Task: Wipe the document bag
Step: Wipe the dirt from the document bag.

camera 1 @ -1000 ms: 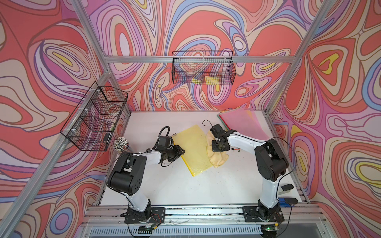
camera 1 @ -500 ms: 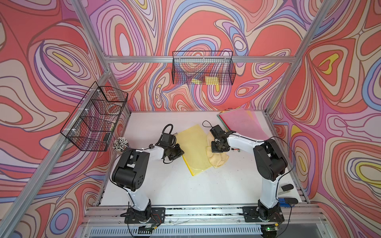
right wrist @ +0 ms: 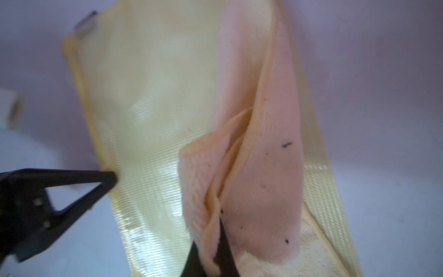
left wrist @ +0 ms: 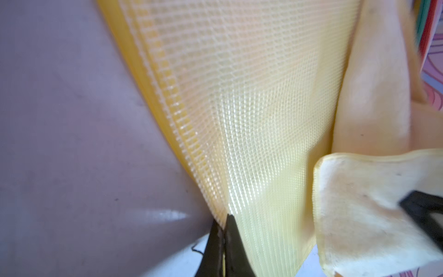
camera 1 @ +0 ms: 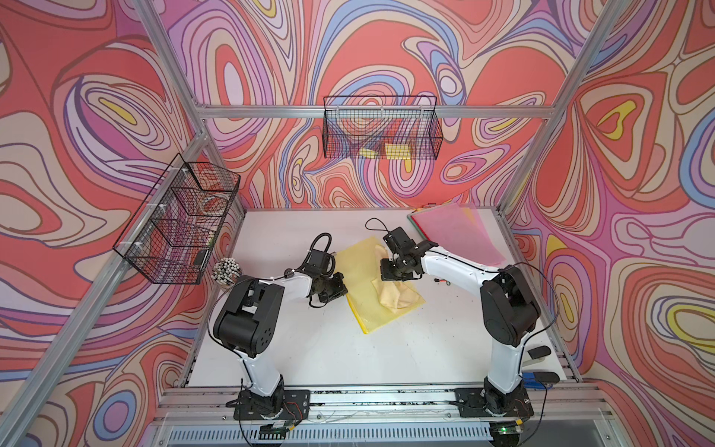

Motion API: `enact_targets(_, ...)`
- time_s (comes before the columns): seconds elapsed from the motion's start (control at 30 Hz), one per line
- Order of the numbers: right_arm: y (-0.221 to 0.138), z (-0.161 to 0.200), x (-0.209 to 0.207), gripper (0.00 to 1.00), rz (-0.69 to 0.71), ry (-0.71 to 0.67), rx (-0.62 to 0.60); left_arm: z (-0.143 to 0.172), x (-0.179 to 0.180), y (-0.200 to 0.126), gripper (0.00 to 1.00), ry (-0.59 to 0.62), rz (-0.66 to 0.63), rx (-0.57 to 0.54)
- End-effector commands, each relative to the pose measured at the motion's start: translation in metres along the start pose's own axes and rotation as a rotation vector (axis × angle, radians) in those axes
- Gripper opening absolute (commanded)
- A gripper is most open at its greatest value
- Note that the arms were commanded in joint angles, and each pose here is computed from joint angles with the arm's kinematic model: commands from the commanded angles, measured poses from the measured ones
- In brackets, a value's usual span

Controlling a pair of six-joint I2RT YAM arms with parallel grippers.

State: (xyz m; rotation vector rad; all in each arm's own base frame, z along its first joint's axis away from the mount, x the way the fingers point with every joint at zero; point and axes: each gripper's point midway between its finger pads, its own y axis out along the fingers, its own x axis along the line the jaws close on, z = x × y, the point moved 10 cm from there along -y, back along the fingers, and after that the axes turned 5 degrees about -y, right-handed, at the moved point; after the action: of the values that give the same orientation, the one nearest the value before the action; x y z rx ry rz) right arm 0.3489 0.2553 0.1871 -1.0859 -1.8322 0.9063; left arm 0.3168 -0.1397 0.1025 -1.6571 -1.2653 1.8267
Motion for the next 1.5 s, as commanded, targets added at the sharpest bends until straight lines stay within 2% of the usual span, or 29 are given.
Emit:
enact_targets(0.0, 0.010, -0.012, 0.019, 0.00, -0.153, -0.023, 0.000, 0.005, -0.008, -0.006, 0.00, 0.120, 0.000, 0.061)
enact_targets(0.17, 0.033, -0.026, 0.044, 0.00, -0.450, -0.054, 0.034, 0.009, -0.013, -0.013, 0.00, 0.199, 0.007, 0.109)
enact_targets(0.27, 0.051, -0.030, 0.047, 0.00, -0.498, -0.045, 0.037, 0.012, -0.013, -0.013, 0.00, 0.198, 0.037, 0.128)
enact_targets(0.43, 0.082, -0.034, 0.028, 0.00, -0.455, 0.000, 0.040, 0.015, -0.012, -0.012, 0.00, 0.196, 0.060, 0.125)
enact_targets(0.57, 0.101, -0.032, -0.001, 0.00, -0.399, 0.091, 0.062, 0.016, -0.010, -0.011, 0.00, 0.199, 0.048, 0.134)
enact_targets(0.8, 0.100, -0.012, -0.069, 0.00, -0.233, 0.192, 0.091, 0.016, -0.006, -0.007, 0.00, 0.193, 0.034, 0.142)
enact_targets(0.97, 0.084, -0.005, -0.107, 0.00, -0.180, 0.260, 0.076, 0.016, -0.005, -0.005, 0.00, 0.188, 0.031, 0.150)
enact_targets(1.07, 0.073, -0.017, -0.099, 0.00, -0.210, 0.254, 0.041, 0.016, -0.006, -0.005, 0.00, 0.188, 0.032, 0.150)
enact_targets(1.2, 0.072, -0.038, -0.060, 0.00, -0.288, 0.206, -0.001, 0.016, -0.004, -0.004, 0.00, 0.182, 0.032, 0.158)
enact_targets(1.33, 0.096, -0.050, -0.011, 0.00, -0.361, 0.140, 0.027, 0.016, -0.003, 0.002, 0.00, 0.169, 0.040, 0.170)
enact_targets(1.47, 0.122, -0.050, 0.013, 0.00, -0.414, 0.136, 0.055, 0.017, -0.002, 0.006, 0.00, 0.160, 0.044, 0.182)
